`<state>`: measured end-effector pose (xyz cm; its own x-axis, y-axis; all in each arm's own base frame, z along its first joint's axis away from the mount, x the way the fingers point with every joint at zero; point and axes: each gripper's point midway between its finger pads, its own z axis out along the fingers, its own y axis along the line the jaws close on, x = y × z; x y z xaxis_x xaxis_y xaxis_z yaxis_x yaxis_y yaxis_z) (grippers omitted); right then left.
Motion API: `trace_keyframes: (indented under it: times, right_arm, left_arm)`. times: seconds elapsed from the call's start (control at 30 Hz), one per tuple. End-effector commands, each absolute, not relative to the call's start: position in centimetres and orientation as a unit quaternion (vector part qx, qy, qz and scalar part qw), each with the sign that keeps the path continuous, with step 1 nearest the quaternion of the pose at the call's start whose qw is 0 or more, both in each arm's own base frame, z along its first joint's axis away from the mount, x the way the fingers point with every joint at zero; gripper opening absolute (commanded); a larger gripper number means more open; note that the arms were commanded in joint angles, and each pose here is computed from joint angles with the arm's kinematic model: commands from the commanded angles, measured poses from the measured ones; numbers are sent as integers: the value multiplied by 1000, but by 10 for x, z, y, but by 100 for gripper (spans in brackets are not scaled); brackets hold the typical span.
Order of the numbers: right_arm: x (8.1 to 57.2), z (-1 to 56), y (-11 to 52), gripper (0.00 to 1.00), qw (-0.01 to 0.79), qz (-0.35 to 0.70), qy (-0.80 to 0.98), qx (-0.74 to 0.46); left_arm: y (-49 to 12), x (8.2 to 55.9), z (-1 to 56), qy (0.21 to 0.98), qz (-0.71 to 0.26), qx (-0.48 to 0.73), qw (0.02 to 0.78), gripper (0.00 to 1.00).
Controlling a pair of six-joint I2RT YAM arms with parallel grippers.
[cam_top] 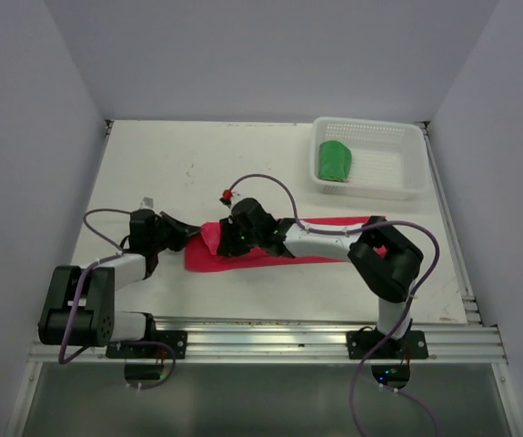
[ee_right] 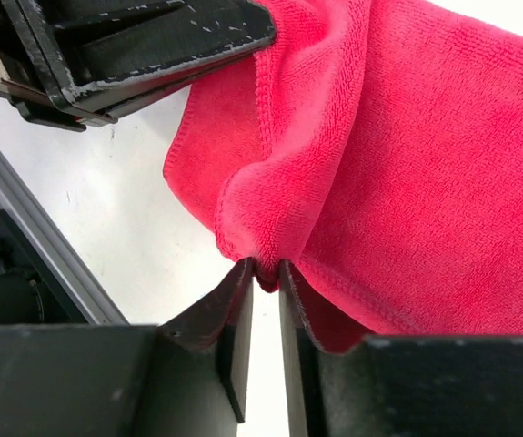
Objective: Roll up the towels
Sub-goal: Fold the towel
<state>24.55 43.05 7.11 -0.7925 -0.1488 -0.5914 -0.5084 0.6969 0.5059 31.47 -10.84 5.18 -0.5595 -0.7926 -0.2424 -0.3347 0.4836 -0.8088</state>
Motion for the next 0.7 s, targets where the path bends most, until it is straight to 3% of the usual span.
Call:
trace_keyframes:
  times: [0.0,0.2,0.43,0.6,0.67]
  right_arm:
    - [244,100,435,24,288,363,860,-213]
    - [255,114,403,42,306,345,864,-202]
    - [275,122,320,50,338,293,882,-148]
    - [297,123,235,45,384,209,898,-42]
    - [310,119,182,31,399,138,906,34]
  left_arm:
    - [-110,318,68,789,-409,-321,327,0]
    - [-124,318,70,795,-444,-274,309,0]
    - [-117,320,70,791,-463,-270,295,0]
    - [-101,326,72,792,-452,-274,305,0]
    - [-97,328,72,791,-456,-273,304,0]
